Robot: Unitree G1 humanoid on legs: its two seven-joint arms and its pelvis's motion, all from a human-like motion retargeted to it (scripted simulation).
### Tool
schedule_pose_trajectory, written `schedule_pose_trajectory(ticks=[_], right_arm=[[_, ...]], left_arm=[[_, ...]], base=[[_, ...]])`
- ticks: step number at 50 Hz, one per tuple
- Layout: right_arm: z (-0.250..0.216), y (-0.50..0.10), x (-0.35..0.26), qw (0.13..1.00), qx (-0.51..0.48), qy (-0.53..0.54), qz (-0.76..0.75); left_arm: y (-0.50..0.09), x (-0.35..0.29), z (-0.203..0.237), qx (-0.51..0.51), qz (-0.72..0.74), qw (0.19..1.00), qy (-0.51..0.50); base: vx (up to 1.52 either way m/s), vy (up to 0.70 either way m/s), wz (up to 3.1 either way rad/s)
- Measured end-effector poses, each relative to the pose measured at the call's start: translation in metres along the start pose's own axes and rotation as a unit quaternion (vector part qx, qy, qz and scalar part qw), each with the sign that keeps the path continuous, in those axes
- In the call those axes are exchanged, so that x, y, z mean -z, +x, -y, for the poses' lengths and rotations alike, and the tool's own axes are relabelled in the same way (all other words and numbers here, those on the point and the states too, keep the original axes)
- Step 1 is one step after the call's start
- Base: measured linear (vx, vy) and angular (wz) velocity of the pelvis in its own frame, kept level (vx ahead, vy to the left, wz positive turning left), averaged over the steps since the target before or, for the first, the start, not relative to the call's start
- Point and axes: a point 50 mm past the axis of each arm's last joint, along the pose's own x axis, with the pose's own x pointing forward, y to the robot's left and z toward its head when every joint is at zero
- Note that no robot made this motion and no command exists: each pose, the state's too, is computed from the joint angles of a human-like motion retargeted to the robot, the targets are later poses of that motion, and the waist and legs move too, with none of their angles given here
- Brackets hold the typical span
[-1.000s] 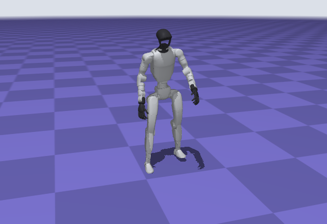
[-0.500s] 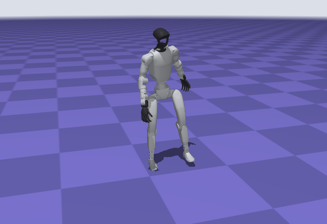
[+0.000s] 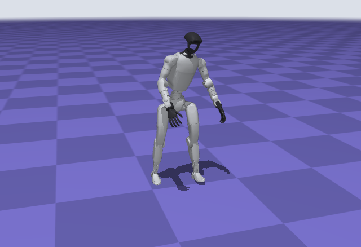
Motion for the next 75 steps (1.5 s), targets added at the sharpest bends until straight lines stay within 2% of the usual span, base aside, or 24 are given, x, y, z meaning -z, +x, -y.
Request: schedule_pose_trajectory(ticks=[5, 10, 15, 20, 25, 30, 36, 41, 45, 48, 55, 60, 63, 70, 73, 75], right_arm=[[0.005, -0.012, 0.008, 1.000, 0.003, -0.009, 0.007], [0.013, -0.022, 0.029, 0.999, 0.020, -0.003, -0.027], [0.018, -0.036, 0.055, 0.997, 0.027, -0.004, -0.076], [0.027, -0.047, 0.074, 0.993, 0.035, -0.004, -0.111], [0.037, -0.060, 0.092, 0.988, 0.047, 0.016, -0.147], [0.046, -0.067, 0.105, 0.982, 0.081, 0.041, -0.167], [0.050, -0.068, 0.109, 0.977, 0.112, 0.050, -0.173], [0.051, -0.060, 0.105, 0.976, 0.126, 0.047, -0.170], [0.053, -0.050, 0.099, 0.976, 0.133, 0.040, -0.168], [0.056, -0.039, 0.093, 0.977, 0.126, 0.026, -0.169], [0.054, -0.014, 0.081, 0.980, 0.054, -0.028, -0.191], [0.039, -0.001, 0.067, 0.982, 0.017, -0.022, -0.189], [0.024, 0.003, 0.053, 0.988, 0.021, 0.005, -0.154], [-0.009, -0.012, 0.026, 0.998, 0.012, 0.040, -0.038], [-0.014, -0.024, 0.028, 0.999, -0.005, 0.025, -0.019], [-0.017, -0.032, 0.035, 1.000, -0.013, 0.011, -0.022]], left_arm=[[-0.001, -0.112, -0.021, -0.060, 0.144, 0.988, 0.015], [-0.034, -0.214, -0.030, -0.076, 0.320, 0.938, -0.108], [-0.070, -0.271, -0.026, -0.051, 0.426, 0.886, -0.174], [-0.088, -0.293, -0.007, -0.025, 0.470, 0.871, -0.145], [-0.080, -0.269, 0.031, 0.035, 0.461, 0.882, -0.090], [-0.051, -0.182, 0.072, 0.098, 0.371, 0.920, -0.076], [-0.029, -0.019, 0.105, 0.131, 0.135, 0.979, -0.084], [-0.051, 0.111, 0.107, 0.106, -0.095, 0.985, -0.096], [-0.083, 0.180, 0.101, 0.079, -0.232, 0.962, -0.121], [-0.103, 0.208, 0.100, 0.079, -0.285, 0.945, -0.140], [-0.123, 0.227, 0.106, 0.161, -0.304, 0.925, -0.162], [-0.110, 0.217, 0.084, 0.193, -0.260, 0.938, -0.123], [-0.093, 0.204, 0.053, 0.156, -0.222, 0.959, -0.085], [-0.046, 0.143, -0.017, -0.011, -0.155, 0.988, 0.001], [-0.023, 0.089, -0.038, -0.080, -0.105, 0.991, -0.015], [-0.010, 0.041, -0.048, -0.120, -0.050, 0.990, -0.062]], base=[[0.24, 0.12, 0.46], [0.26, 0.07, 0.55], [0.28, -0.01, 0.56], [0.30, -0.16, 0.67], [0.33, -0.21, 0.82], [0.32, -0.22, 0.64], [0.29, -0.28, 0.08], [0.25, -0.25, -0.25], [0.24, -0.14, -0.26], [0.24, -0.06, -0.28], [0.25, 0.01, -0.52], [0.28, 0.06, -0.89], [0.29, 0.06, -0.96], [0.24, 0.15, -0.61], [0.16, 0.17, -0.01], [0.13, 0.10, 0.23]])
